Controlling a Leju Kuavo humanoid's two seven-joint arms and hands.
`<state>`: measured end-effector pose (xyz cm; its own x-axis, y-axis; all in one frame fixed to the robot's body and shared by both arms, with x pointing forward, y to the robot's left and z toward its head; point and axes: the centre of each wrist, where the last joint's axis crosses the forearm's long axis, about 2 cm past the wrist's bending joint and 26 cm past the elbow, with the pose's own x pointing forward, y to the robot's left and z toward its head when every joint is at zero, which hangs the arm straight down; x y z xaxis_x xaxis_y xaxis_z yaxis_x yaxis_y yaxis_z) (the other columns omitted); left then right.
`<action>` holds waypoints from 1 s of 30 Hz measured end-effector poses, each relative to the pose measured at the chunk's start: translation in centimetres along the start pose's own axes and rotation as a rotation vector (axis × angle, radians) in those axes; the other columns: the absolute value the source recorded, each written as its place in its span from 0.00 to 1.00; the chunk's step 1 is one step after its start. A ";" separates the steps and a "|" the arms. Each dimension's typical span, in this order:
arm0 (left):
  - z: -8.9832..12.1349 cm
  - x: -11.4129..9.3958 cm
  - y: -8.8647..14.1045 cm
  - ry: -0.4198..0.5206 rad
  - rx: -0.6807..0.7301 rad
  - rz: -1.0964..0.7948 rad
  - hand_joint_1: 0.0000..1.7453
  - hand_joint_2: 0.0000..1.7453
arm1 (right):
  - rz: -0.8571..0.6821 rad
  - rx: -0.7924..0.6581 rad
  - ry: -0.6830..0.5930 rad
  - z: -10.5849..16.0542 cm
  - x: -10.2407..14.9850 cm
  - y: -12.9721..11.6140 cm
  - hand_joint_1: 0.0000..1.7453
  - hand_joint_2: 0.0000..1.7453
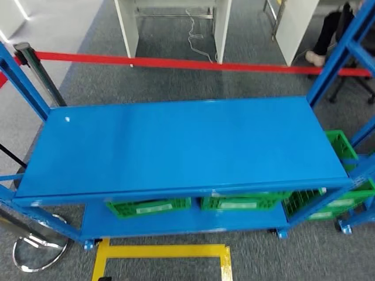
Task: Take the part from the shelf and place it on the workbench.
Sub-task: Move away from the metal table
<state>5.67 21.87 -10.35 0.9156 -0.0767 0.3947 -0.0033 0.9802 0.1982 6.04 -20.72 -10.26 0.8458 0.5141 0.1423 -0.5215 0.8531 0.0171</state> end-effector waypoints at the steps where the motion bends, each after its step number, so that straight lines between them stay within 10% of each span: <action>1: 0.0 0.0 0.0 0.005 0.003 -0.003 0.00 0.25 | 0.001 -0.006 0.000 0.0 0.1 0.0 0.00 0.00; 4: 0.0 0.1 -0.1 0.043 0.004 -0.020 0.00 1.00 | 0.002 -0.017 0.008 0.0 0.6 -0.4 0.00 0.00; 8: 0.1 0.0 -0.2 0.080 0.006 -0.027 0.00 1.00 | 0.001 -0.030 0.032 0.0 0.9 -0.6 0.00 1.00; 21: 0.4 -2.0 0.6 0.177 -0.019 0.023 0.00 1.00 | -0.104 -0.075 0.038 0.1 1.3 -1.6 0.00 1.00; 23: 0.5 -2.6 0.9 0.188 -0.024 0.029 0.00 0.50 | -0.127 -0.084 0.023 0.1 1.4 -1.9 0.00 1.00; 25: 0.6 -3.2 1.1 0.199 -0.031 0.032 0.00 0.00 | -0.147 -0.092 0.008 0.1 1.3 -2.3 0.00 0.50; 27: 0.8 -4.2 1.3 0.221 -0.038 0.035 0.00 0.00 | -0.168 -0.098 -0.004 0.1 1.1 -2.6 0.00 0.00; 30: 1.0 -5.1 1.8 0.240 -0.046 0.042 0.00 0.00 | -0.203 -0.105 -0.016 0.1 0.4 -3.0 0.00 0.00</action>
<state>0.60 23.87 -11.11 0.9842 0.0048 0.1767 -0.0305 0.9892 0.1431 7.94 -23.04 -10.14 0.9299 0.3300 0.1622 -0.3251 0.9440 -0.0564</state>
